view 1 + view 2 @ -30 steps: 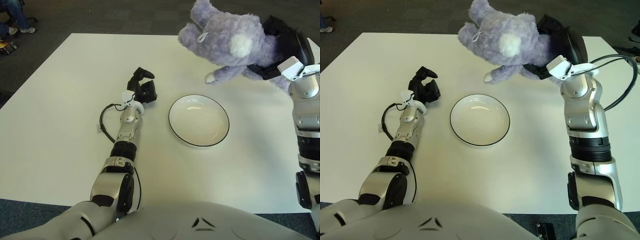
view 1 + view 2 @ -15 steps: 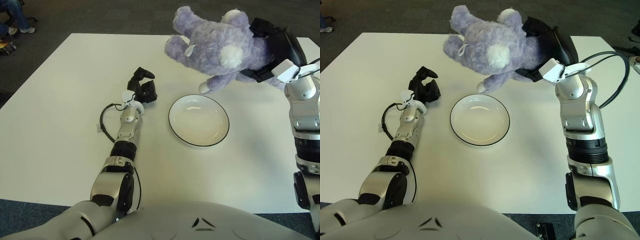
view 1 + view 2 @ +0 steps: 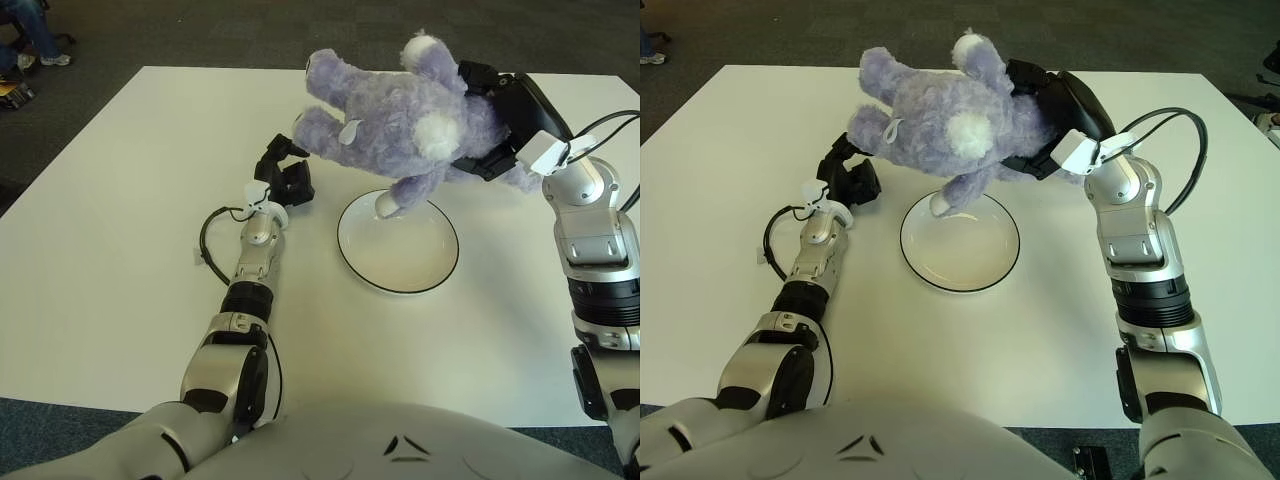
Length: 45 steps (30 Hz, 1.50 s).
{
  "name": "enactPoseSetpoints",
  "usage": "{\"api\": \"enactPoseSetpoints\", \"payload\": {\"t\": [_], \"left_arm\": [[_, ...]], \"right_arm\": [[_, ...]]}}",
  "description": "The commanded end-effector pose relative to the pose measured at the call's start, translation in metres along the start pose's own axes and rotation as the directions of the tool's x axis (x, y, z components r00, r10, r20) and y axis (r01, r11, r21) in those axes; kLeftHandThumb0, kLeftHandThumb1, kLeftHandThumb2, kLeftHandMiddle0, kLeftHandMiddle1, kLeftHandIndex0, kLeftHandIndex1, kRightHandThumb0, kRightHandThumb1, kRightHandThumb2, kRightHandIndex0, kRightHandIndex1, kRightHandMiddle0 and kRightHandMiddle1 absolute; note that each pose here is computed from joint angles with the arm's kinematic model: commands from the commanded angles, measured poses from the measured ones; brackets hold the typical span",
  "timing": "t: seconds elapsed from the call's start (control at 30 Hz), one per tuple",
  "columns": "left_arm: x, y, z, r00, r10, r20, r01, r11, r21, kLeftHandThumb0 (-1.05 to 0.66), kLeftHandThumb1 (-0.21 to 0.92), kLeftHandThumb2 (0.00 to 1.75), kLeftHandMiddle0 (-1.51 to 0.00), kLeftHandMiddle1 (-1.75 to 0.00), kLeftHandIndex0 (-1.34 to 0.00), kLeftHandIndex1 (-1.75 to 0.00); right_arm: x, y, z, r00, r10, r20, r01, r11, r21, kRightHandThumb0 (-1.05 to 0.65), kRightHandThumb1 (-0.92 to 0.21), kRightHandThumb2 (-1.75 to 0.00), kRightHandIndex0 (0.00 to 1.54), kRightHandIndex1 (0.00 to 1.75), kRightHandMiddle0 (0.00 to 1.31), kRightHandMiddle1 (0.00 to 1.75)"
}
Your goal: Put the doll into the plate.
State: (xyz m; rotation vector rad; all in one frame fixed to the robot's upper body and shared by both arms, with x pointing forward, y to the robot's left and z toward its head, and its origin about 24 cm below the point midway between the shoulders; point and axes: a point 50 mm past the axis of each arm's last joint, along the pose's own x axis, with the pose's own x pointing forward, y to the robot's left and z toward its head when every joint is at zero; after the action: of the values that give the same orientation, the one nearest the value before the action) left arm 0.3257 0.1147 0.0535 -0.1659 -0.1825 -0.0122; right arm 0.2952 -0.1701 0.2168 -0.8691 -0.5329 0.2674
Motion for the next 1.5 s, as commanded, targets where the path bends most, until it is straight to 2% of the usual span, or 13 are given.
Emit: {"api": "enactPoseSetpoints", "payload": {"t": [0.0, 0.67, 1.47], "left_arm": [[-0.019, 0.008, -0.023, 0.995, 0.052, -0.083, -0.051, 0.999, 0.008, -0.44, 0.43, 1.17, -1.12, -1.75, -0.52, -1.75], [-0.017, 0.014, -0.017, 0.982, 0.18, -0.049, -0.173, 0.977, 0.125, -0.45, 0.42, 1.19, -1.15, -1.75, -0.53, -1.75], [-0.024, 0.026, -0.01, 0.985, 0.171, 0.003, -0.168, 0.963, 0.209, -0.44, 0.43, 1.17, -1.18, -1.75, -0.52, -1.75]], "right_arm": [[0.001, 0.001, 0.002, 1.0, 0.001, 0.014, -0.001, 1.0, 0.019, 0.57, -0.09, -1.59, 0.8, 1.75, 0.98, 1.75], [0.002, 0.024, -0.001, 0.993, 0.118, -0.008, -0.116, 0.981, 0.154, 0.54, -0.13, -1.54, 0.76, 1.75, 0.96, 1.75], [-0.004, 0.032, -0.001, 0.99, 0.135, -0.036, -0.128, 0.98, 0.154, 0.54, -0.14, -1.53, 0.76, 1.75, 0.96, 1.75]]}}
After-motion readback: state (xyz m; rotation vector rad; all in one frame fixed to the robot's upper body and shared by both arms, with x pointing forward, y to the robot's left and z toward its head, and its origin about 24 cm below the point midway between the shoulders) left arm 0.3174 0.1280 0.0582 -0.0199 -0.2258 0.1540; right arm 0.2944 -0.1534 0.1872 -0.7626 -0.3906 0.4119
